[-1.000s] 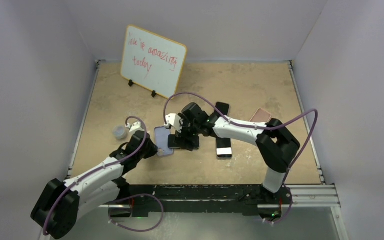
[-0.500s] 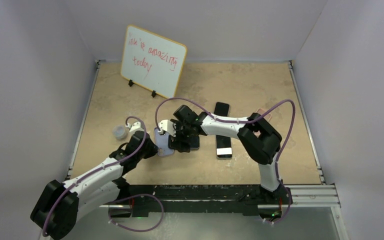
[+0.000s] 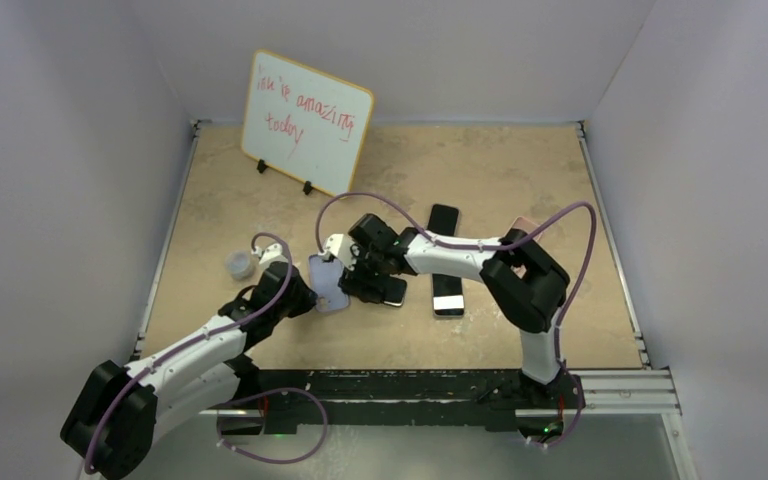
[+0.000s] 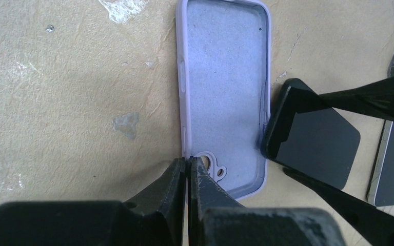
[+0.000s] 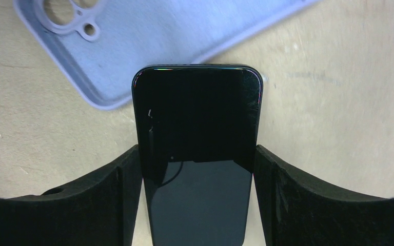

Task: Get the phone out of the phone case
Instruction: Move the phone to the center of the board.

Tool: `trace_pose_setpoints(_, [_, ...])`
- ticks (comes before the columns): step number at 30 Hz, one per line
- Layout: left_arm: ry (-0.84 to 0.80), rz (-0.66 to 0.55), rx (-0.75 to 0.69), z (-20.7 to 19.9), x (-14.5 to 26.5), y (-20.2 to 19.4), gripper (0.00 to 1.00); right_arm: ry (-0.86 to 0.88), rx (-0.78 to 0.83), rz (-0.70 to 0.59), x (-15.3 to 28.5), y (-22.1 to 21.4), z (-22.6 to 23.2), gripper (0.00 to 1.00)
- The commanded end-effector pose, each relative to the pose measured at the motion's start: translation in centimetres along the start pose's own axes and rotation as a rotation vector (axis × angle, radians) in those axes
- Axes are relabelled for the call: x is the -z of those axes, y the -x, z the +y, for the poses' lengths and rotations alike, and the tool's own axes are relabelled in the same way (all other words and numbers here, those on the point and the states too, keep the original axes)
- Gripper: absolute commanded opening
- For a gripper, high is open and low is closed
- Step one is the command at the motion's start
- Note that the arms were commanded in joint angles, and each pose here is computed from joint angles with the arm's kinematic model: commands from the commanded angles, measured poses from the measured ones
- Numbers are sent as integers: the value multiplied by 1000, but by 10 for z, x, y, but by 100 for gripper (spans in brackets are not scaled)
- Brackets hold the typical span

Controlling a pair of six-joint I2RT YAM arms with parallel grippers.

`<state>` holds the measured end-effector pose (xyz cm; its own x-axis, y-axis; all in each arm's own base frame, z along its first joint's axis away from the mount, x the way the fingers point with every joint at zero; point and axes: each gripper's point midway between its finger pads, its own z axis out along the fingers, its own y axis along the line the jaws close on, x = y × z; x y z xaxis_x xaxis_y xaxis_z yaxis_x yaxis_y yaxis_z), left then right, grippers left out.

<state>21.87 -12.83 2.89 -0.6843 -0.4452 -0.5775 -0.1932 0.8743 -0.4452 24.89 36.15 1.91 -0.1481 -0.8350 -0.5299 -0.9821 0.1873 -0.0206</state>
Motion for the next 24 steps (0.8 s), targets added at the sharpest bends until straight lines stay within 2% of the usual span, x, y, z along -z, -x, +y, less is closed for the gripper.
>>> trace_pose_setpoints(1, [-42,-29,17,-14,3,12,0,-176,-318,148,22,-45,-4,51])
trace_pose_setpoints(7, [-79,-9,32,-19,2,7,0,-452,-737,151,46,-77,-13,62])
trace_pose_setpoints(12, [-123,26,41,-26,1,-1,0,-592,-939,159,57,-100,-13,68])
trace_pose_setpoints(16, [-137,39,41,-30,2,-2,0,-658,-985,125,66,-103,-19,78])
trace_pose_setpoints(18, [-142,35,42,-32,4,1,1,-654,-978,89,71,-93,-23,88])
trace_pose_setpoints(20, [-148,30,41,-35,5,3,5,-636,-948,61,73,-81,-26,97])
trace_pose_setpoints(24, [-160,28,36,-38,7,5,20,-587,-937,1,73,-60,-28,99])
